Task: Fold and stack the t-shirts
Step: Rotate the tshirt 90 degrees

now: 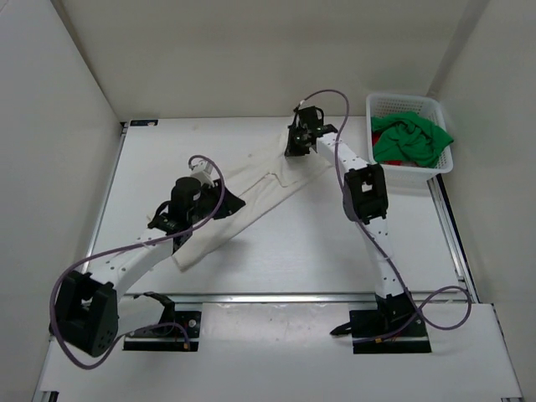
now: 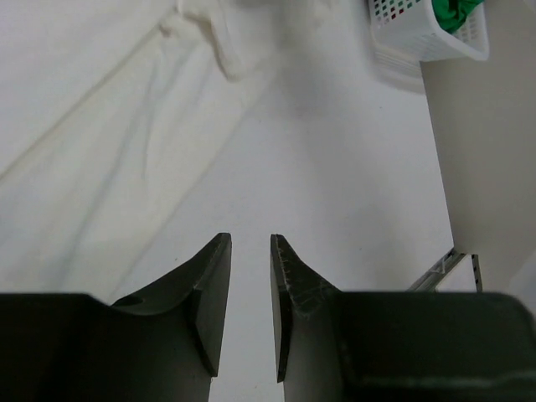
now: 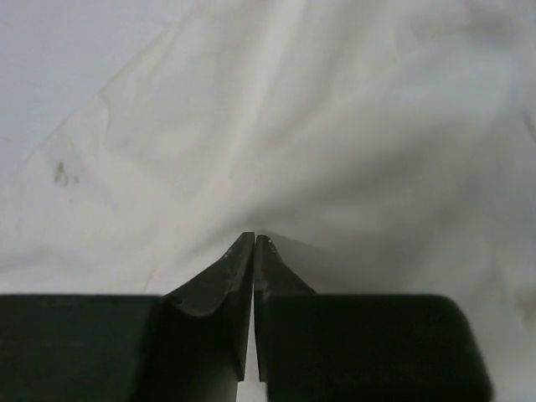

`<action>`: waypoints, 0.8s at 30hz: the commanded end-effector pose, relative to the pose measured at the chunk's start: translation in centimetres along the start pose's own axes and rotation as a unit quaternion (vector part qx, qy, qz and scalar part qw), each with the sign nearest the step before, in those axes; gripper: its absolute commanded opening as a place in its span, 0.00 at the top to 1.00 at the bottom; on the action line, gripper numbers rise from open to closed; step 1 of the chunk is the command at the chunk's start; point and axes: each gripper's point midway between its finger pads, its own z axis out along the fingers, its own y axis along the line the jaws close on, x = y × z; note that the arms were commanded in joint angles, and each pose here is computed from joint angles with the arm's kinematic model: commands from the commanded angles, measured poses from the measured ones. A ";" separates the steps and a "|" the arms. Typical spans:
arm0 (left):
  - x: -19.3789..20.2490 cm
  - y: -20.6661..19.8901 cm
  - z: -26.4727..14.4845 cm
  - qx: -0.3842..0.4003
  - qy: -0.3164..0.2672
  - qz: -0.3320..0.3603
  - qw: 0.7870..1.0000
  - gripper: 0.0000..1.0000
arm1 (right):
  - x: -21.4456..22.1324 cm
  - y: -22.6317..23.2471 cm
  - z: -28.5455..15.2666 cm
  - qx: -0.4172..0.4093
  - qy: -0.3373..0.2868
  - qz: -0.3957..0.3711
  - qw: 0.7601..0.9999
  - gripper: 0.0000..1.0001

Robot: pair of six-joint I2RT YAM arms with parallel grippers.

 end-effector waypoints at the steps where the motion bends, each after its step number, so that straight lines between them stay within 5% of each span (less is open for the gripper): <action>1: 1.0 1.8 -1.3 -0.034 0.007 0.007 0.999 0.64 | -9.6 8.5 -7.7 -0.118 -0.126 -0.050 0.984 0.96; 2: 1.6 2.5 -1.8 -0.045 0.016 -0.001 0.999 0.64 | -9.2 9.0 -7.8 -0.126 -0.141 -0.049 0.981 0.90; 6: 2.2 3.4 -3.0 -0.051 0.003 -0.017 0.999 0.61 | -11.8 16.0 -19.6 -0.144 -0.221 -0.124 0.957 0.57; 8: 2.5 4.1 -3.6 -0.061 0.000 -0.025 0.998 0.61 | -10.1 18.3 -22.0 -0.152 -0.212 -0.143 0.955 0.52; 10: 1.7 4.2 -4.2 -0.061 -0.014 -0.024 0.998 0.61 | -4.0 18.8 -20.7 -0.141 -0.144 -0.154 0.967 0.54; 11: 1.1 4.5 -4.5 -0.063 -0.024 -0.023 0.997 0.62 | -3.4 19.8 -22.6 -0.147 -0.165 -0.164 0.961 0.64; 12: 0.9 4.8 -4.9 -0.065 -0.026 -0.025 0.997 0.63 | 1.1 19.3 -19.2 -0.136 -0.134 -0.163 0.968 0.83; 13: 0.5 4.7 -5.1 -0.062 -0.028 -0.022 0.997 0.64 | 6.6 18.7 -18.4 -0.139 -0.096 -0.156 0.973 0.91; 14: -0.3 5.0 -5.4 -0.066 -0.038 -0.020 0.997 0.63 | 6.5 20.2 -20.1 -0.171 -0.140 -0.153 0.963 1.00; 17: -1.7 5.1 -6.5 -0.067 -0.052 -0.017 0.996 0.63 | 15.5 18.2 -17.7 -0.196 -0.087 -0.089 0.973 1.00; 19: -2.3 4.9 -6.9 -0.067 -0.067 -0.011 0.995 0.63 | 16.7 19.0 -17.6 -0.230 -0.090 -0.064 0.967 0.96; 24: -2.4 4.2 -6.5 -0.056 -0.063 -0.013 0.996 0.61 | 20.0 20.6 -14.0 -0.258 -0.042 -0.046 0.964 0.59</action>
